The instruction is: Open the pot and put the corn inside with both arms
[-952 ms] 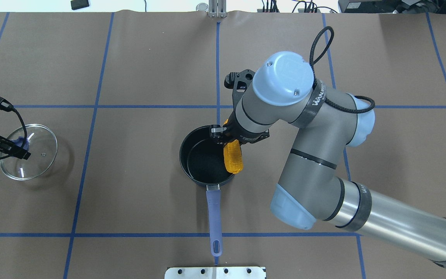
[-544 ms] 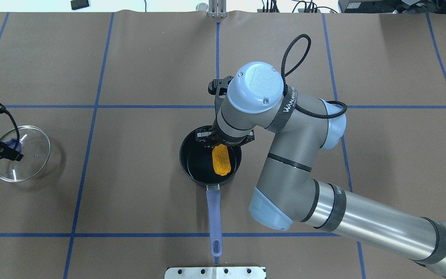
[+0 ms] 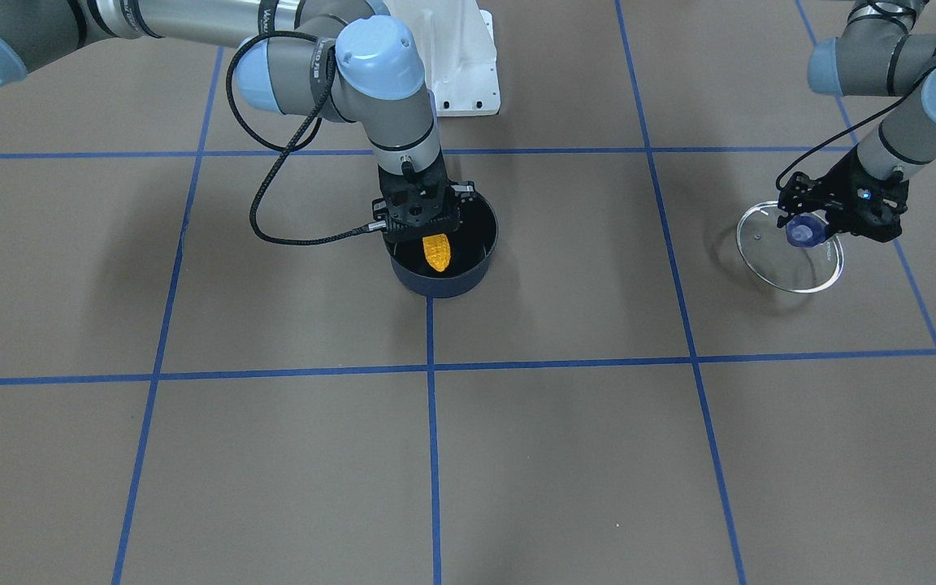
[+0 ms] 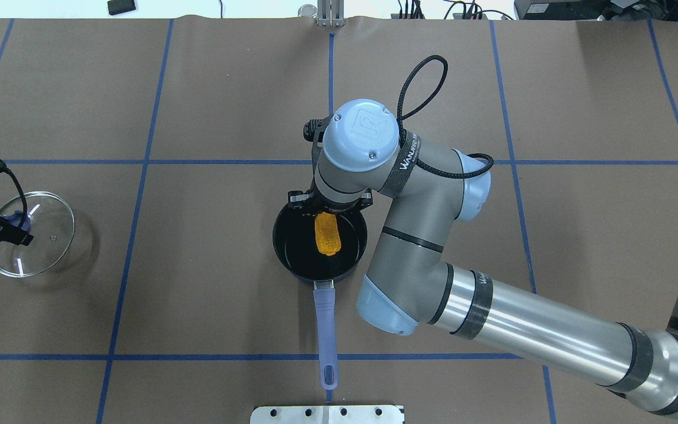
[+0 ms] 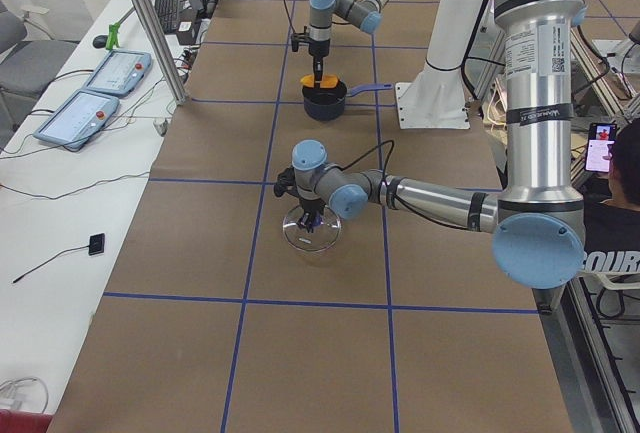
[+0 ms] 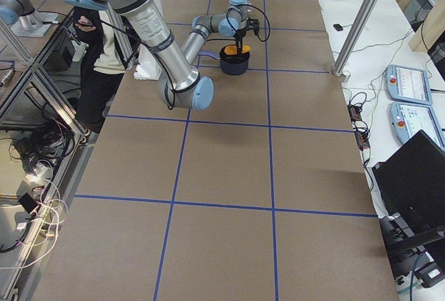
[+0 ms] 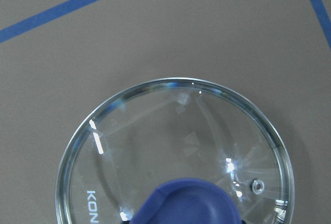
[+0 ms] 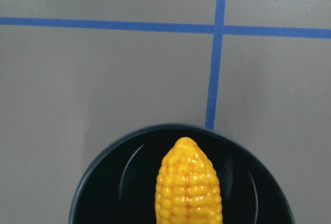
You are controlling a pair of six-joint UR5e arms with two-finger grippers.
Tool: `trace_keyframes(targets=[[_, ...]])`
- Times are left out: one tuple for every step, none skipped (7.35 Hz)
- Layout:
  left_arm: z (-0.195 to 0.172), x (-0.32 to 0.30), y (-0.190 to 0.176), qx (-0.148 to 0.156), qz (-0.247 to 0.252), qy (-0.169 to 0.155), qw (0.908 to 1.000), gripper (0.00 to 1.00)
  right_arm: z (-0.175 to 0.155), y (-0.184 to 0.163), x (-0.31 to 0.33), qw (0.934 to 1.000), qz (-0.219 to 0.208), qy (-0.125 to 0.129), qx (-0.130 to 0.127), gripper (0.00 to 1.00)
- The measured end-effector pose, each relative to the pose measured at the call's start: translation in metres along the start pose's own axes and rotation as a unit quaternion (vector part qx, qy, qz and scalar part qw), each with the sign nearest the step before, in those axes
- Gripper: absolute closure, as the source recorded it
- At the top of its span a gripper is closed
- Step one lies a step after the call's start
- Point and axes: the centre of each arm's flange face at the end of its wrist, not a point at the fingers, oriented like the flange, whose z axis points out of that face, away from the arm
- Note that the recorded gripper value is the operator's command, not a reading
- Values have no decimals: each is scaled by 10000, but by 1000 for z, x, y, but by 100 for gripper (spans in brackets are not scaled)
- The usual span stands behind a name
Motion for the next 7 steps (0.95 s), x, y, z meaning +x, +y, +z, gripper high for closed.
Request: trace_keyframes(targets=[[-1,0,0,7,2,5,10000,45,6,-3,-2,10000,-11,-39,29,71],[-2,1,0,11,2,21,10000,45,6,-5,-6,10000,-10,-82,47,1],[-3,1,0,9,-1,44,10000,45,5,-6,-9,9999,2,-109,56,0],[-3,1,0,7,-2,58,10000,45,3,-7,-12,9999,18,-122,58,0],[-3,1,0,6,-3,63,10000,44,1,-8,-11,9999,30,-129,61,0],[-3,0,1,-4,-12,59,10000,44,-5,-13,-7,9998,35,-156,73,0],[-2,-2,3,-22,-28,50,10000,44,-16,-23,5,9997,66,-213,55,0]])
